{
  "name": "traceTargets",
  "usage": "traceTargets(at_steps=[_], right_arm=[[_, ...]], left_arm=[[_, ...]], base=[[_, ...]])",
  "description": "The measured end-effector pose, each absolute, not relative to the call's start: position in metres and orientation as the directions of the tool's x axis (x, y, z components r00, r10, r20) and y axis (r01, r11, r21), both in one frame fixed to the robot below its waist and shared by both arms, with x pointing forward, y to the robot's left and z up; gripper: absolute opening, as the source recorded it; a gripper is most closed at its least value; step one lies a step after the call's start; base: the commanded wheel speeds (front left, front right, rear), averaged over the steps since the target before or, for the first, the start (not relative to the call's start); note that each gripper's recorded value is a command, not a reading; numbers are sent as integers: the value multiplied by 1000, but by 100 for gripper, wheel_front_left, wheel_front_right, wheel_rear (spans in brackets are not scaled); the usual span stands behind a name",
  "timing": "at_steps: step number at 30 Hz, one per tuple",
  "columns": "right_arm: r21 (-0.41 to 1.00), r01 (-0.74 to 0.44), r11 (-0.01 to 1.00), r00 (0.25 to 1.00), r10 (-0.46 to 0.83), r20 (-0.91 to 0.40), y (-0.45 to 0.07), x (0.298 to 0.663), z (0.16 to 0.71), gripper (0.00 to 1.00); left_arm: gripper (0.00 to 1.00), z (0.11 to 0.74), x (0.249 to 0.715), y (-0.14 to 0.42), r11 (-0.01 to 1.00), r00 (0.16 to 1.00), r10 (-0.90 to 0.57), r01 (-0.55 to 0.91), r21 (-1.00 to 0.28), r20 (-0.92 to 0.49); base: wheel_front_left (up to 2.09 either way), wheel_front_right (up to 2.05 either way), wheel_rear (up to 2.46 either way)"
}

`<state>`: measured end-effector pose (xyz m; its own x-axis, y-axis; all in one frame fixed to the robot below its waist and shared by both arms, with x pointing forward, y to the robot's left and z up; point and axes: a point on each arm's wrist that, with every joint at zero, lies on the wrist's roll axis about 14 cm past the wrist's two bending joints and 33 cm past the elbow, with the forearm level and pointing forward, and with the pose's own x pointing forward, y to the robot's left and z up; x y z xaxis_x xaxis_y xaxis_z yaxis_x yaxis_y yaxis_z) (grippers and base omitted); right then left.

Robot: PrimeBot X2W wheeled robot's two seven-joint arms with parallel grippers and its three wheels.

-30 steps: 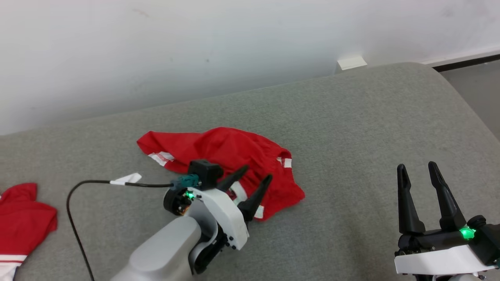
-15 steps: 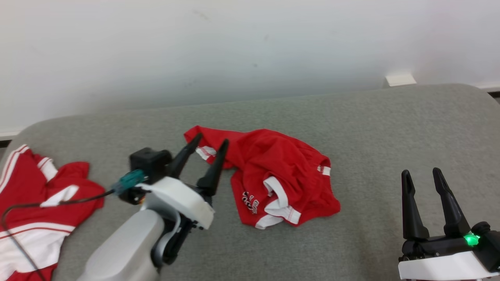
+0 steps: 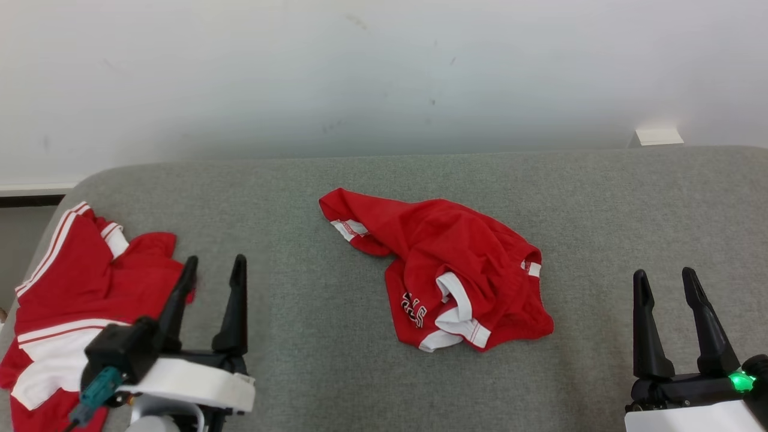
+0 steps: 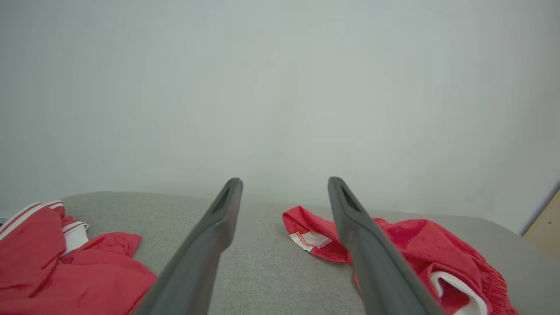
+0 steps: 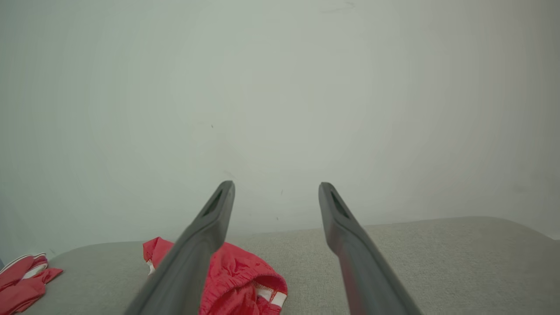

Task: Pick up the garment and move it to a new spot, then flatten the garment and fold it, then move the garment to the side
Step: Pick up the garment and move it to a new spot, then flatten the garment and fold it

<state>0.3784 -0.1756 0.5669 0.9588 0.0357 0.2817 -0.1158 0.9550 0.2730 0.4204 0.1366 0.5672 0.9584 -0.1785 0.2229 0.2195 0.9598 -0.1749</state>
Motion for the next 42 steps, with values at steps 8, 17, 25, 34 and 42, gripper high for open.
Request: traceTargets(at_steps=[8, 17, 25, 34, 42], right_arm=[[275, -84, 958, 964, 9, 265, -185, 377, 561, 100], [277, -84, 957, 969, 13, 246, -183, 379, 554, 100], [274, -107, 956, 971, 41, 235, -174, 380, 551, 100], [280, -216, 935, 974, 186, 130, -128, 383, 516, 100], [328, -320, 889, 935, 352, -43, -79, 383, 470, 100]], left_arm=[[100, 546, 404, 158, 982, 976, -105, 132, -134, 191], [100, 540, 404, 157, 980, 976, -104, 133, -147, 189], [100, 537, 403, 159, 979, 978, -99, 129, -159, 185], [100, 536, 395, 166, 981, 980, -80, 109, -158, 182], [100, 537, 384, 178, 984, 982, -45, 75, -163, 182]], base=[[0, 0, 0], [0, 0, 0], [0, 0, 0], [0, 0, 0], [0, 0, 0]])
